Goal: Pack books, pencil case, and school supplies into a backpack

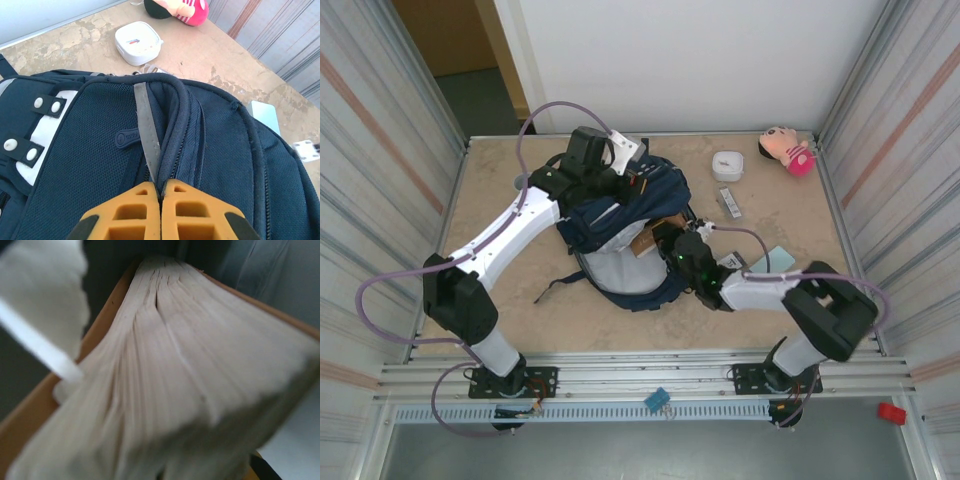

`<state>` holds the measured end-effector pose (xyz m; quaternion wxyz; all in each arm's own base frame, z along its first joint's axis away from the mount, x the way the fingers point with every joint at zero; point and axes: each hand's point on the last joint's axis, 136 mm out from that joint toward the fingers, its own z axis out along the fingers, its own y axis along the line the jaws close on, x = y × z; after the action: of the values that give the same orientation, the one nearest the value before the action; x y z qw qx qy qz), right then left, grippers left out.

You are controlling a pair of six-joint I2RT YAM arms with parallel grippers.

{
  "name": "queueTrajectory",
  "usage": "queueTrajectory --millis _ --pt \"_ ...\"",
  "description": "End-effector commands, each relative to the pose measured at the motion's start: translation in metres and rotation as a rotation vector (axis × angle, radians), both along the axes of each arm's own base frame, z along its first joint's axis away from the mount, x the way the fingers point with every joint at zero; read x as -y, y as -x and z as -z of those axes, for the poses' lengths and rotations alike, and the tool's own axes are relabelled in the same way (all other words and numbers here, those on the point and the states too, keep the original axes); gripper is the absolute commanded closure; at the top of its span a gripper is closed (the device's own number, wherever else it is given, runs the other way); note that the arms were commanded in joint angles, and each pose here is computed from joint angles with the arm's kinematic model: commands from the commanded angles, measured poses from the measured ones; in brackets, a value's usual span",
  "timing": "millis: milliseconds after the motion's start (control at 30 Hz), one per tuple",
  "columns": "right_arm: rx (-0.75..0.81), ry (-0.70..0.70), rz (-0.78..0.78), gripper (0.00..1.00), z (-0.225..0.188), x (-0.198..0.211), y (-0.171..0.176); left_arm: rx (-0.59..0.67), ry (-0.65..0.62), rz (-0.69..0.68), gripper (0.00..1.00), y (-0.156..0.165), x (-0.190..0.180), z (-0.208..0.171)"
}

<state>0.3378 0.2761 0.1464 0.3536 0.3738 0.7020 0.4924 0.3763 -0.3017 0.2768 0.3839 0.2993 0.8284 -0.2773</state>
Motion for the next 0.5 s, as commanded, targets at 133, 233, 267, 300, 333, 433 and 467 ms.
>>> queueTrajectory --millis 133,233,267,300,333,433,467 --pt "0.047 -0.133 0.093 0.95 -0.005 -0.022 -0.047 0.139 0.134 0.014 1.0 -0.008 0.005 -0.063" --pt "-0.006 -0.086 0.087 0.88 0.014 -0.031 -0.054 0.134 0.137 0.01 1.0 -0.009 0.003 -0.062" --pt "-0.028 -0.064 0.083 0.83 0.021 -0.033 -0.055 0.132 0.136 0.008 1.0 -0.01 0.003 -0.06" --pt "-0.052 -0.045 0.08 0.8 0.03 -0.035 -0.056 0.132 0.137 0.007 1.0 -0.01 0.003 -0.06" --pt "-0.068 -0.036 0.071 0.76 0.037 -0.038 -0.056 0.134 0.139 0.004 1.0 -0.011 0.002 -0.061" --pt "-0.155 -0.01 0.048 0.63 0.058 -0.042 -0.052 0.131 0.134 -0.004 1.0 -0.012 0.002 -0.058" --pt "-0.188 0.002 0.034 0.59 0.063 -0.043 -0.049 0.132 0.128 -0.009 1.0 -0.012 0.0 -0.057"
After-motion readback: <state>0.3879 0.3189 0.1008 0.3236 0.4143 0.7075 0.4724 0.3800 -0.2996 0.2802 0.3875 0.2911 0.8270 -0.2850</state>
